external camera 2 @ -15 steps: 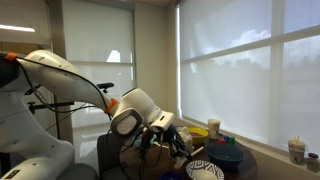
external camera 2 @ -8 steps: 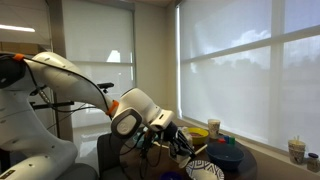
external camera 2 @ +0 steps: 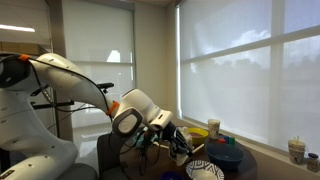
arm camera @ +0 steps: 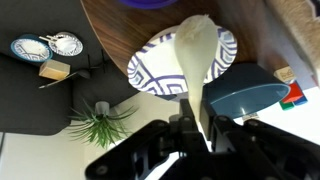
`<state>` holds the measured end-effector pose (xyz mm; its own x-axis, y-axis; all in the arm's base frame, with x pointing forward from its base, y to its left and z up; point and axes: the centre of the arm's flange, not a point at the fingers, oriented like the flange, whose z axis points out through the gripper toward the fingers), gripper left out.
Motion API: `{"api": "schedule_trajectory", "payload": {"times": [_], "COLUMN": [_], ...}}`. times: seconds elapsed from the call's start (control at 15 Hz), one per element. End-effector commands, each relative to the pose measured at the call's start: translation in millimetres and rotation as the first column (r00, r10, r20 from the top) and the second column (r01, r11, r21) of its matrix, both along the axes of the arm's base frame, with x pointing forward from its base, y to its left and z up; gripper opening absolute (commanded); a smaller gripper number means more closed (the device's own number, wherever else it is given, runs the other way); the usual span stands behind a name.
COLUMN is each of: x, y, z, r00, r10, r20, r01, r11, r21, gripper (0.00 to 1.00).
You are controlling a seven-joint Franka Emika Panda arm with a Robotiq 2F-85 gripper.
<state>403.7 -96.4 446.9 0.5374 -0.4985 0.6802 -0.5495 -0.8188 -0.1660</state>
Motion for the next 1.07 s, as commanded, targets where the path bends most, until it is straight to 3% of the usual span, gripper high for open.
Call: {"api": "schedule_trajectory", "payload": {"times": [0.0, 0.13, 0.2, 0.47, 1.0], "x": [1, 3, 3, -8, -17], "y": [6, 14, 15, 4, -26], "z": [-1, -2, -2, -15, -10], "r00": [1.0, 1.0, 0.999, 0.996, 0.984], "r10": [0.013, 0.031, 0.033, 0.082, 0.173], "r20": [-0.004, -0.007, -0.008, -0.024, 0.031], "r01": [-0.013, -0.031, -0.032, -0.079, -0.176], "r11": [1.0, 0.999, 0.999, 0.991, 0.964], "r21": [0.015, 0.033, 0.037, 0.11, 0.198], "gripper": [0.13, 0.13, 0.03, 0.03, 0.03]}}
